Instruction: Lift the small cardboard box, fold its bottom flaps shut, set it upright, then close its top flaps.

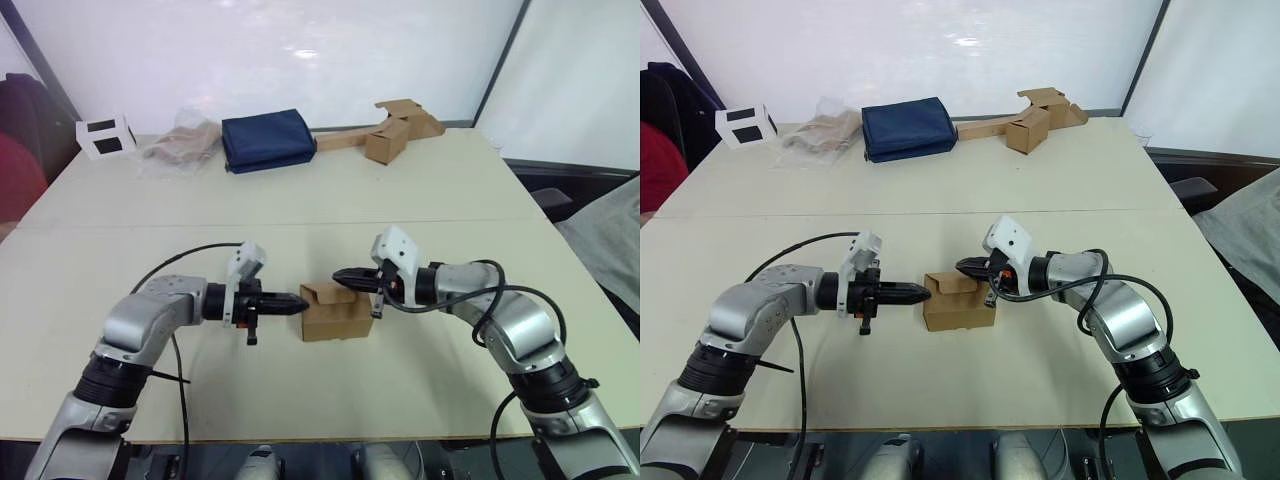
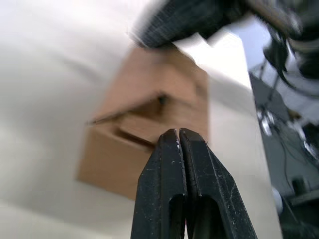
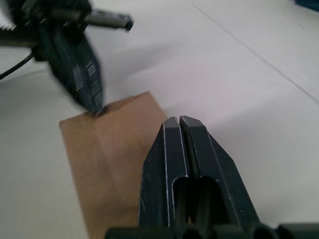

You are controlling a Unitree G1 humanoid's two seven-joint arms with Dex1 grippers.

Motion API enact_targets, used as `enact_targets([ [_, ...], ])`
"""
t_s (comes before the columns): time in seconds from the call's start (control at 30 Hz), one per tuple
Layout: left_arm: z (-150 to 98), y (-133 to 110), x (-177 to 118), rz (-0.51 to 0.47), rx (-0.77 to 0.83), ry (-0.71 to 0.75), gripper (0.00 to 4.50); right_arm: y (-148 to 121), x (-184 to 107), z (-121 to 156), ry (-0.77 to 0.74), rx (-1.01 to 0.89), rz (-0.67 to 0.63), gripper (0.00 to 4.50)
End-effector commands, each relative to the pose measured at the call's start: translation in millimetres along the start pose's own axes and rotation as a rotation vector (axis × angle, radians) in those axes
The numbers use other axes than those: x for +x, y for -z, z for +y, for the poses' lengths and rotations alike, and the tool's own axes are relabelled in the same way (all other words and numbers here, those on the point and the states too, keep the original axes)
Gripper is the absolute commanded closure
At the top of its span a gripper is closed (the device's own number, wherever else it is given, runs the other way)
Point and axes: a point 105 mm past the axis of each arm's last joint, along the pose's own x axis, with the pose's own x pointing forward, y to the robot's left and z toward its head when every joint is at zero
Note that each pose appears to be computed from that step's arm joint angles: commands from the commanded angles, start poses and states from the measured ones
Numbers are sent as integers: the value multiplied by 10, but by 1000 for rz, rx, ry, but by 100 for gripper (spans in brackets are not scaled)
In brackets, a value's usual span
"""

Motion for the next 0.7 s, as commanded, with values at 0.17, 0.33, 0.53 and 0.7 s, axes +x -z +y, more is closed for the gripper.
enact_targets([
  [0.17, 82, -184, 10, -51, 75, -30, 445, -83, -16, 60, -14, -42, -17, 450],
  [0.33, 149, -86, 141, -23, 98, -37, 445, -90, -9, 53, -7, -45, -19, 450],
  [0.53, 187, -27, 267, -15, 109, -37, 445, -114, -27, 56, 1, -47, -27, 450],
  [0.7, 180, -38, 297, -27, 103, -35, 445, -223, -131, 128, -34, -29, -75, 450],
])
